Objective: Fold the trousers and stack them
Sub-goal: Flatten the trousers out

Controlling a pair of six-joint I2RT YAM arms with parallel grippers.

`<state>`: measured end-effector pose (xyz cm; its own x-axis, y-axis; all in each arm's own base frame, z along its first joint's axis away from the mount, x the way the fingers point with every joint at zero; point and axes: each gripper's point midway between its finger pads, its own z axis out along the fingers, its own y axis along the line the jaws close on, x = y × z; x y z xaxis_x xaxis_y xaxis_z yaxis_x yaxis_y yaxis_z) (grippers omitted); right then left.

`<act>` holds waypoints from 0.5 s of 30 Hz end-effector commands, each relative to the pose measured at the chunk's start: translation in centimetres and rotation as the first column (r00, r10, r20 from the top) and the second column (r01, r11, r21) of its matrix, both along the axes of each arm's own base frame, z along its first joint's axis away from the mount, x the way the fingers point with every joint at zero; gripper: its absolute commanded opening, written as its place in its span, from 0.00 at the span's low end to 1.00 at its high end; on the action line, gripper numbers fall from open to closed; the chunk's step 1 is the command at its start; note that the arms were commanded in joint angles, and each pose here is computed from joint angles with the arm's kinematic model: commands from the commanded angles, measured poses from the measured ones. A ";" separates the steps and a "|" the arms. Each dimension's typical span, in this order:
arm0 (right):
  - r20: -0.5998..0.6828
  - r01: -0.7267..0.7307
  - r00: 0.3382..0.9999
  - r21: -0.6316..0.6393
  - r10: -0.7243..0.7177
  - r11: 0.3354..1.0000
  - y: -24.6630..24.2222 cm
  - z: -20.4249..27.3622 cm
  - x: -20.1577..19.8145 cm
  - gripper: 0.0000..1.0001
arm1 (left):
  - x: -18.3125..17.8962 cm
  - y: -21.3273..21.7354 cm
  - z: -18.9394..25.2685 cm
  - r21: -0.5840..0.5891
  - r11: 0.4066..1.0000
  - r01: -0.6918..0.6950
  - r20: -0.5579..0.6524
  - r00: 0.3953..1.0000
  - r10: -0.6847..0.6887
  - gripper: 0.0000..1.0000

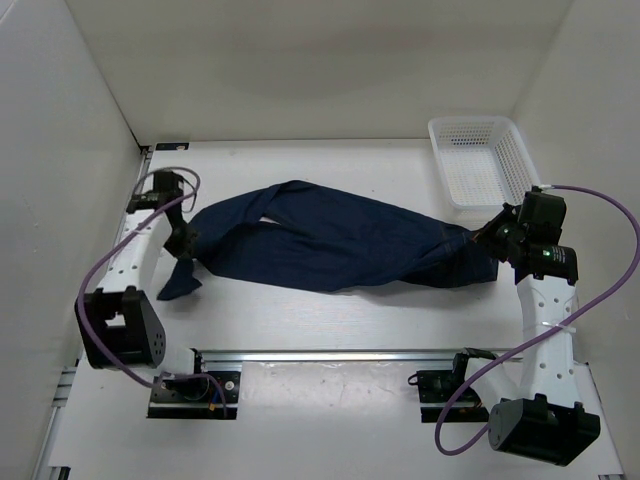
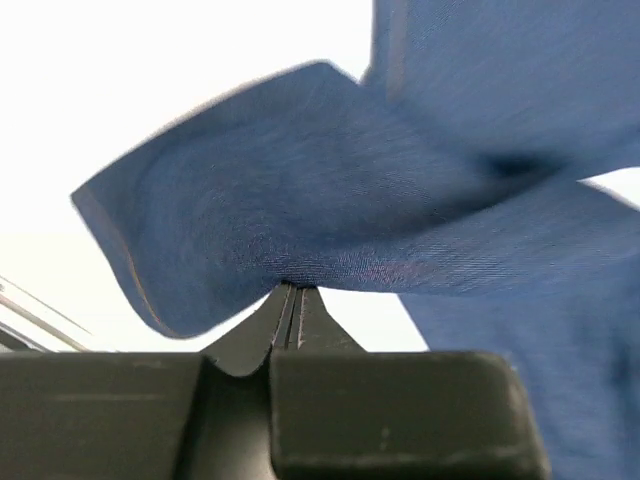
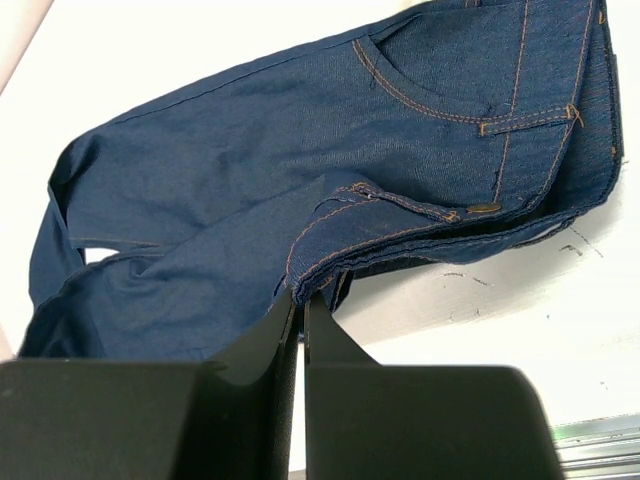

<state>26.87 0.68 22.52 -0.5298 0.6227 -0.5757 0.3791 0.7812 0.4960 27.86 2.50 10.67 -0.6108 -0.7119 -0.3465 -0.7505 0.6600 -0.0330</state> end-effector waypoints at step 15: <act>0.070 -0.016 0.997 -0.035 0.019 0.999 -0.2 1.7 0.6 0.00 | 10.0 6.3 7.2 0.146 0.989 0.009 0.005 1.000 -0.009 0.73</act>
